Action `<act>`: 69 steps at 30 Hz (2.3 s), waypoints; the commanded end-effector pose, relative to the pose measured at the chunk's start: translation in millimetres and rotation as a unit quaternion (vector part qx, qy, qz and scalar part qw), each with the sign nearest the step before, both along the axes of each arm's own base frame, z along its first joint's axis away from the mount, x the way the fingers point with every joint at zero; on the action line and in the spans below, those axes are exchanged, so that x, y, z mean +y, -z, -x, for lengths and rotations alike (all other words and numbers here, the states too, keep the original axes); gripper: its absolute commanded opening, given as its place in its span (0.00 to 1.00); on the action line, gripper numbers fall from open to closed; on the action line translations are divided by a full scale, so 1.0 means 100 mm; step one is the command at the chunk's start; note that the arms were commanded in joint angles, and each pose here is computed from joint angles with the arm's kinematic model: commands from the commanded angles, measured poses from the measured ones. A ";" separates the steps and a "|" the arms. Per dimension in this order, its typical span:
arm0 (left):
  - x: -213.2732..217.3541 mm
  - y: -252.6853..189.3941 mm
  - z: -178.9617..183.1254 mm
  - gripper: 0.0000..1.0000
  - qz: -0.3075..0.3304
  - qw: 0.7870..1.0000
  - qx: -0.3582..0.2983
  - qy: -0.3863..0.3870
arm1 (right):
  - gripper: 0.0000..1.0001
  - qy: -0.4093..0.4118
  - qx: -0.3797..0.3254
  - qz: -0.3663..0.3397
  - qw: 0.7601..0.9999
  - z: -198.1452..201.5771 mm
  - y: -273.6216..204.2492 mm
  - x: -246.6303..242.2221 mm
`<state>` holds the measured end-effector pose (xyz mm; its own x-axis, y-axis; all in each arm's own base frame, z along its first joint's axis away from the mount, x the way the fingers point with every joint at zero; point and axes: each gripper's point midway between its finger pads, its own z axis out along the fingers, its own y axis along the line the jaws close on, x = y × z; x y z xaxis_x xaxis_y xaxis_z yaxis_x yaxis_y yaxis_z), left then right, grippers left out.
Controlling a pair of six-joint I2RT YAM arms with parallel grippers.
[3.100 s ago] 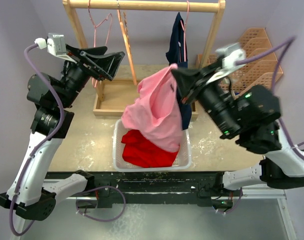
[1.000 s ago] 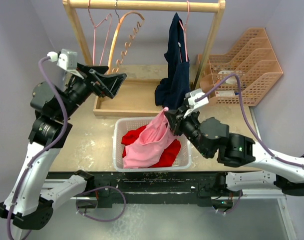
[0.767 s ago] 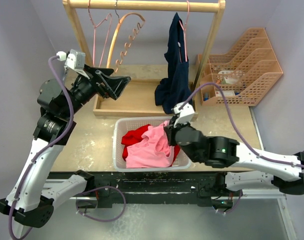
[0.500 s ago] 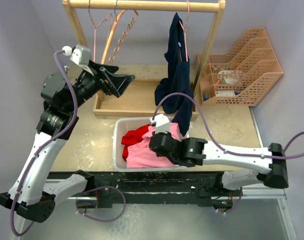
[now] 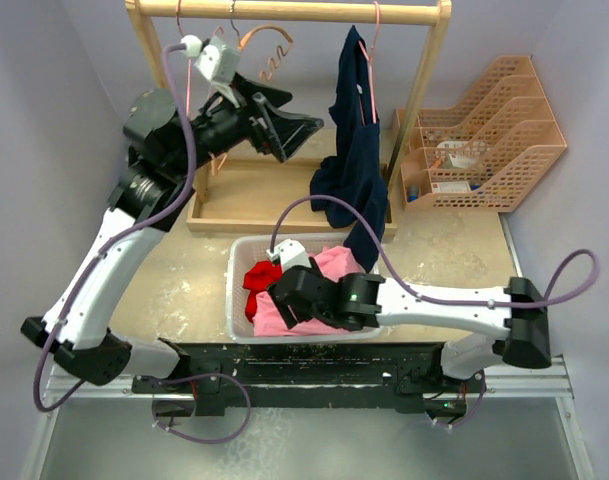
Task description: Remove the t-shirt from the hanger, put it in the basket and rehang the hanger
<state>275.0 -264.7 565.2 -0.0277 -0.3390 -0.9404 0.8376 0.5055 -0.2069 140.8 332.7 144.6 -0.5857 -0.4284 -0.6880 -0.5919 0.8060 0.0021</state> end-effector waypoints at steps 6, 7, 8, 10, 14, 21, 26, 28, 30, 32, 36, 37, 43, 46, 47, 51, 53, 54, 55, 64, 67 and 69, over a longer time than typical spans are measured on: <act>-0.41 -0.15 -0.36 0.99 -0.017 1.000 -0.017 0.005 | 0.74 -0.047 -0.081 -0.142 0.985 0.04 -1.12 -0.12; -0.46 -0.15 -0.42 0.99 -0.021 1.000 -0.014 0.003 | 0.74 -0.051 -0.083 -0.151 0.984 0.06 -1.16 -0.13; -0.50 -0.15 -0.47 0.99 -0.024 1.000 -0.012 -0.001 | 0.74 -0.055 -0.083 -0.162 0.982 0.07 -1.19 -0.14; -0.58 -0.09 -0.62 0.99 -0.032 0.999 -0.006 -0.019 | 0.74 -0.065 -0.081 -0.179 0.978 0.11 -1.23 -0.12; -0.76 0.10 -0.93 0.99 -0.048 0.998 0.009 -0.041 | 0.74 -0.074 -0.069 -0.186 0.977 0.16 -1.17 -0.05; -1.04 0.39 -1.28 0.99 -0.093 0.989 0.001 -0.114 | 0.73 -0.091 -0.051 -0.177 0.979 0.25 -0.97 0.09; -1.25 0.52 -1.41 0.99 -0.096 0.987 -0.010 -0.128 | 0.73 -0.098 -0.041 -0.174 0.979 0.28 -0.84 0.15; -1.29 0.55 -1.48 0.99 -0.095 0.987 -0.009 -0.133 | 0.73 -0.099 -0.035 -0.172 0.979 0.30 -0.78 0.17; -1.34 0.58 -1.53 0.99 -0.091 0.987 -0.010 -0.134 | 0.73 -0.099 -0.030 -0.173 0.979 0.33 -0.74 0.17; -1.37 0.61 -1.59 0.99 -0.084 0.986 -0.008 -0.141 | 0.73 -0.100 -0.025 -0.175 0.979 0.36 -0.70 0.17; -1.38 0.62 -1.69 0.99 -0.068 0.985 -0.006 -0.156 | 0.73 -0.102 -0.016 -0.177 0.979 0.42 -0.62 0.15; -1.38 0.62 -1.71 0.99 -0.064 0.985 -0.006 -0.161 | 0.73 -0.102 -0.015 -0.178 0.978 0.43 -0.63 0.14; -1.40 0.67 -1.79 0.85 -0.061 0.983 -0.006 -0.171 | 0.73 -0.103 -0.015 -0.187 0.977 0.48 -0.67 0.15; -1.42 0.73 -1.81 0.66 -0.068 0.983 -0.002 -0.171 | 0.73 -0.103 -0.017 -0.189 0.976 0.49 -0.70 0.15; -1.42 0.77 -1.82 0.61 -0.071 0.983 0.001 -0.172 | 0.73 -0.104 -0.017 -0.189 0.976 0.50 -0.71 0.15; -1.40 0.82 -1.83 0.38 -0.078 0.981 0.004 -0.179 | 0.73 -0.106 -0.019 -0.186 0.977 0.52 -0.72 0.16; -1.37 0.84 -1.84 0.26 -0.081 0.979 0.005 -0.184 | 0.73 -0.106 -0.020 -0.181 0.978 0.53 -0.70 0.15; -1.35 0.83 -1.83 0.22 -0.080 0.979 0.003 -0.187 | 0.73 -0.107 -0.020 -0.179 0.978 0.54 -0.69 0.15; -1.34 0.82 -1.83 0.14 -0.079 0.979 0.001 -0.189 | 0.73 -0.108 -0.023 -0.191 0.975 0.54 -0.80 0.19; -1.15 0.53 -1.79 0.00 -0.064 0.973 -0.049 -0.216 | 0.73 -0.103 -0.034 -0.198 0.974 0.54 -0.93 0.19; -1.02 0.36 -1.78 0.00 -0.054 0.968 -0.070 -0.235 | 0.73 -0.100 -0.039 -0.199 0.974 0.53 -0.96 0.18; -0.91 0.21 -1.76 0.00 -0.041 0.964 -0.084 -0.247 | 0.73 -0.098 -0.042 -0.197 0.975 0.52 -0.97 0.18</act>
<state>469.0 -395.6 458.6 0.0785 -0.1035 -0.9915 0.5533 0.8319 -0.0430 83.5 348.2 207.8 -0.4708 -0.3025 -0.8288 -0.7600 0.6161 0.2069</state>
